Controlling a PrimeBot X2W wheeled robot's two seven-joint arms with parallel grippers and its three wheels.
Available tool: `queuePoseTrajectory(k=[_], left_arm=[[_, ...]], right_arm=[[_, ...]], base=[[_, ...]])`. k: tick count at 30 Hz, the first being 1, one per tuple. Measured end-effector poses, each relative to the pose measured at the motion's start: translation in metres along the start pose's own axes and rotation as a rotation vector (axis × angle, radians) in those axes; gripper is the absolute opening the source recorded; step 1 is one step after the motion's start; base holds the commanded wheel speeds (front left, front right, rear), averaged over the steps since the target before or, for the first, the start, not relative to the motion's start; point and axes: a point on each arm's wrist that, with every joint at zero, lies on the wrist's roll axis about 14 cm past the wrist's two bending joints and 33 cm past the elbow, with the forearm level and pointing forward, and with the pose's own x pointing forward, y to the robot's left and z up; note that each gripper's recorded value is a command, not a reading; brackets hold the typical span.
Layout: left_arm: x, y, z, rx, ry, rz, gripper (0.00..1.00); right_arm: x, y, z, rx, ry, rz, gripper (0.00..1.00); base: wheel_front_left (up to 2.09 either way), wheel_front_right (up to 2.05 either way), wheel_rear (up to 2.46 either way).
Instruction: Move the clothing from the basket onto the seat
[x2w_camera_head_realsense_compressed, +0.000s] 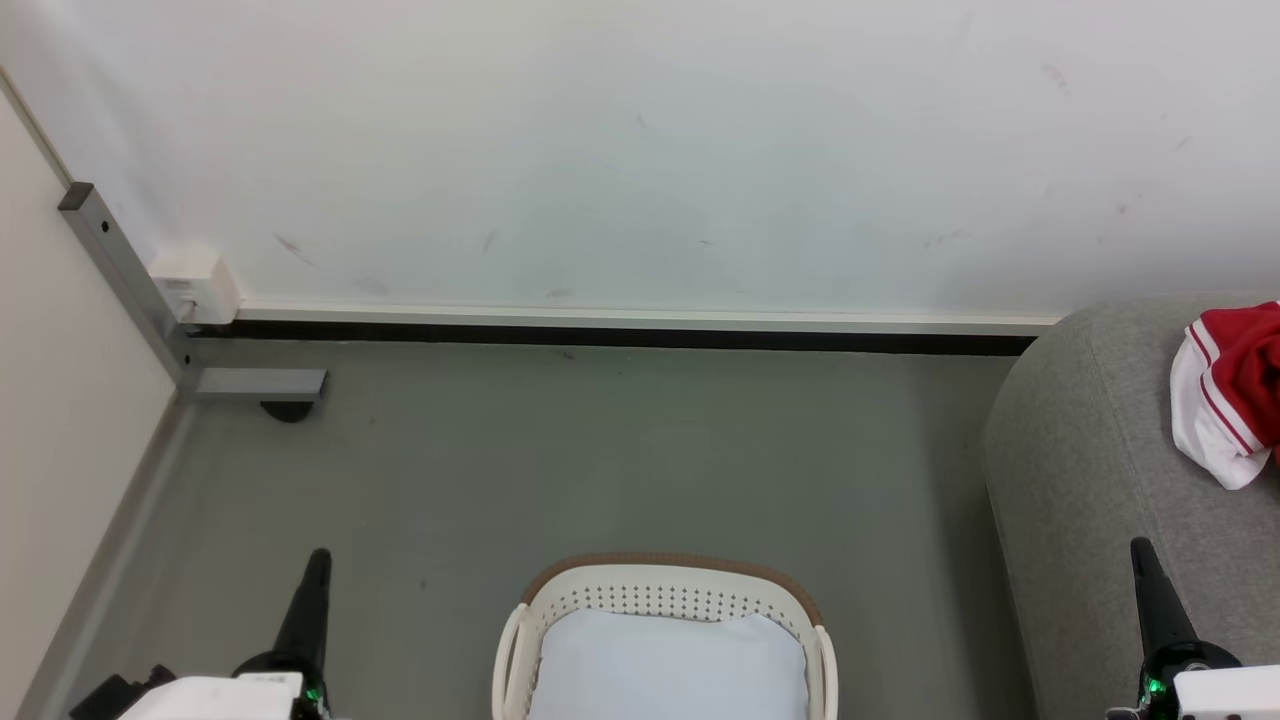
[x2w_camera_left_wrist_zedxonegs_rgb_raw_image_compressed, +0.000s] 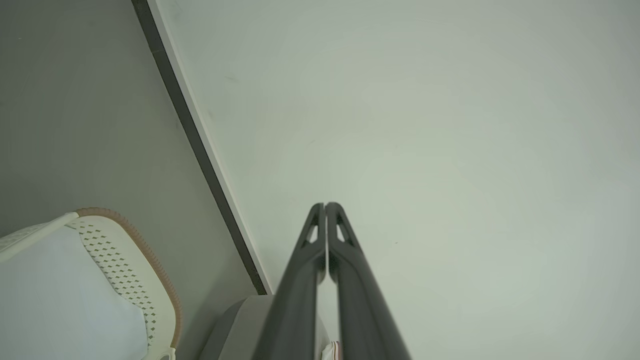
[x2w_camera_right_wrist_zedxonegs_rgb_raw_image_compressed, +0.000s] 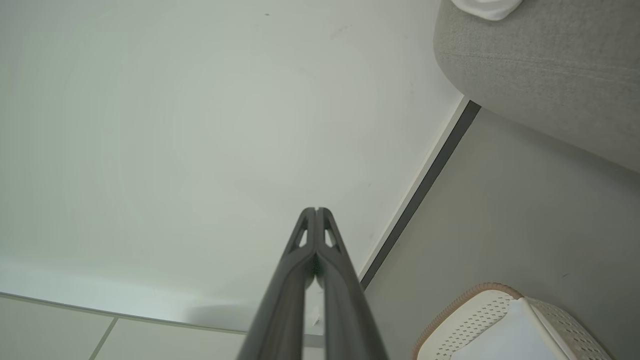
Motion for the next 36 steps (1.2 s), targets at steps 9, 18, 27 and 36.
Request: queuePoseTrajectory(k=[9,18,27,36], left_arm=[[0.0017,-0.0033,0.0007,-0.067,0.004,-0.014,0.00],[0.0024,-0.0048,0.0015,-0.130,0.006,-0.022,0.00],[0.0035,-0.0073,0.0032,-0.194,0.006,-0.035,0.00],[0.0037,-0.0079,0.0034,-0.205,0.006,-0.039,0.00]], right_arm=[[0.0004,-0.0002,0.0016,0.067,0.000,0.001,0.00],[0.0034,0.0034,0.0030,0.129,0.000,0.013,0.00],[0.0036,0.0028,0.0047,0.193,0.001,0.015,0.00],[0.0037,0.0029,0.0052,0.207,0.000,0.016,0.00]], base=[[0.00,0.00,0.00],[0.00,0.00,0.00],[0.00,0.00,0.00],[0.00,0.00,0.00]])
